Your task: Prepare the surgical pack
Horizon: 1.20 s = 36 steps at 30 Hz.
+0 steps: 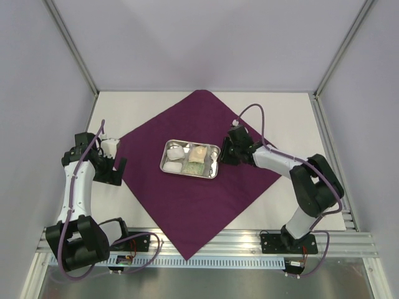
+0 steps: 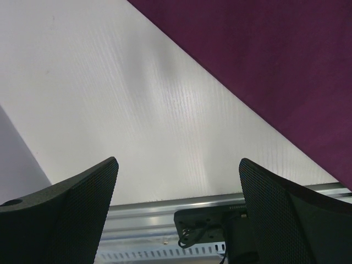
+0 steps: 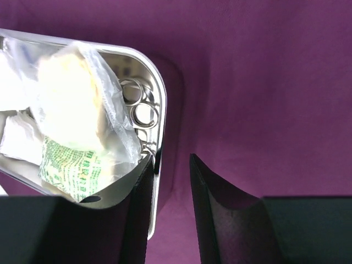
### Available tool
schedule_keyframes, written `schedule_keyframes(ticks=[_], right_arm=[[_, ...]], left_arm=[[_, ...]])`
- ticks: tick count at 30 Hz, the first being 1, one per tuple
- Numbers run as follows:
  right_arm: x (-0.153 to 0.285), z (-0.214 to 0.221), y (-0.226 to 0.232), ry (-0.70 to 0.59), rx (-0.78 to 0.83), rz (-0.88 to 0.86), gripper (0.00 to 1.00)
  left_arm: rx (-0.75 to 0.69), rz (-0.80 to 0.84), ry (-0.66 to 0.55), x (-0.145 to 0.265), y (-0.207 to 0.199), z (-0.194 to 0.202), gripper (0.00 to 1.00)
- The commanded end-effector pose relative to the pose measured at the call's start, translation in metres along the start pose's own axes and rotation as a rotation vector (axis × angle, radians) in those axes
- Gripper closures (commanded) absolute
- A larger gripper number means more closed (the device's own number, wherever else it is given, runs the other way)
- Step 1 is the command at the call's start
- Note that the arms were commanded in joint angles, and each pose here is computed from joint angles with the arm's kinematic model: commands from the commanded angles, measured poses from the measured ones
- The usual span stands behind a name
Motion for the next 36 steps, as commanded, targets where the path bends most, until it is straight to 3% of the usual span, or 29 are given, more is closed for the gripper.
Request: schedule_keyframes(ticks=[1, 6, 14, 20, 28, 36], right_arm=[[-0.009, 0.002, 0.02, 0.023, -0.031, -0.079, 0.66], [-0.01, 0.016, 0.018, 0.051, -0.023, -0.074, 0.83], [0.003, 0.032, 0.008, 0.078, -0.002, -0.074, 0.94], [0.014, 0.045, 0.006, 0.106, -0.018, -0.078, 0.96], [0.027, 0.051, -0.003, -0.018, -0.19, -0.123, 0.98], [0.028, 0.05, 0.003, -0.008, -0.156, -0.118, 0.91]], left_arm=[[0.007, -0.015, -0.015, 0.003, 0.003, -0.001, 0.0], [0.004, -0.014, -0.008, 0.001, 0.002, 0.0, 0.0], [0.004, -0.009, -0.014, 0.0, 0.001, 0.0, 0.0], [0.002, -0.013, -0.015, 0.002, 0.001, 0.001, 0.0], [0.002, -0.013, -0.019, 0.001, -0.001, 0.002, 0.0], [-0.007, -0.015, -0.025, 0.005, -0.003, 0.003, 0.0]])
Point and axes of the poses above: each gripper's point midway between its finger pads, its own x axis back along the fingers, its own y axis along the line the jaws close on, z = x × y, the point moved 3 cm from there along x, back along the fingers, and after that the axes turned 14 degrees about -x, right-handed, at the moved point
